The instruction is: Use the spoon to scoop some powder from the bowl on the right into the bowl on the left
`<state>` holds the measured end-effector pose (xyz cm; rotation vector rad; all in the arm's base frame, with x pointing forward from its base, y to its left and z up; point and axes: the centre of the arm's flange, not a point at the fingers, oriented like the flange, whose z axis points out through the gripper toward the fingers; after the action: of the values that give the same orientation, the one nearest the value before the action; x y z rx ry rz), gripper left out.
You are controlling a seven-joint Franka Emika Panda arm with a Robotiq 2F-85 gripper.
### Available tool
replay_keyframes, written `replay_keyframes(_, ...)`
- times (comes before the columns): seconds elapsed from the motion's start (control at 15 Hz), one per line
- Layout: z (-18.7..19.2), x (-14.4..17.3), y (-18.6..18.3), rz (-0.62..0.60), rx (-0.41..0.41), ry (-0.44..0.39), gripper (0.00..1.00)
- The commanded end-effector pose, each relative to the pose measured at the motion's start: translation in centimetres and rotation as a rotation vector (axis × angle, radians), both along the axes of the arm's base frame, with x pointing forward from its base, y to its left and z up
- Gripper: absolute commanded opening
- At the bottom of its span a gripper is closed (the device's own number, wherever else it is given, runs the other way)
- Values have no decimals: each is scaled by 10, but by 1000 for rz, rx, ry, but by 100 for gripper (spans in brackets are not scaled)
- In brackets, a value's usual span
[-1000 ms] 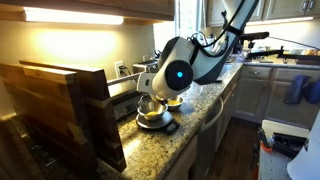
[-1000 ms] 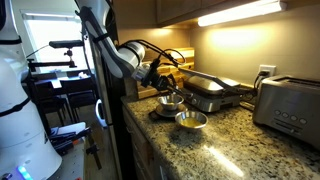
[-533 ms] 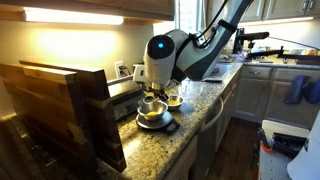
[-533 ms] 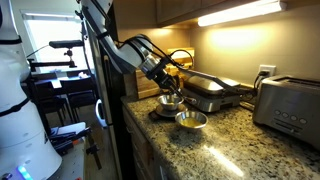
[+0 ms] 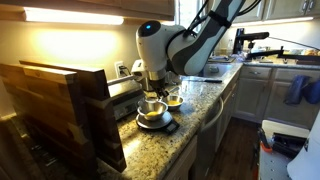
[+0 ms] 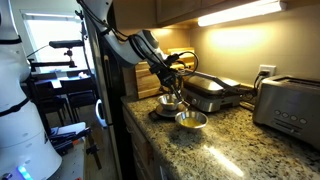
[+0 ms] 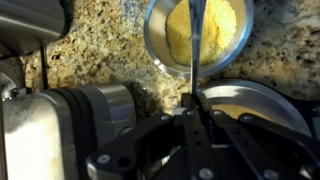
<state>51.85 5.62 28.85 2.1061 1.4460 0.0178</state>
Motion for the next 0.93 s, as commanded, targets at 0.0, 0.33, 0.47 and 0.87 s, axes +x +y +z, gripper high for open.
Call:
replay_keyframes(0.0,34,-1,-25,-65,64,31,4)
replay_keyframes(0.33,55,2,-66,-207,159,8,4)
replay_keyframes(0.47,60,2,-85,-271,190,-16,4)
replay_keyframes(0.87,49,9,-97,-298,185,-20,6)
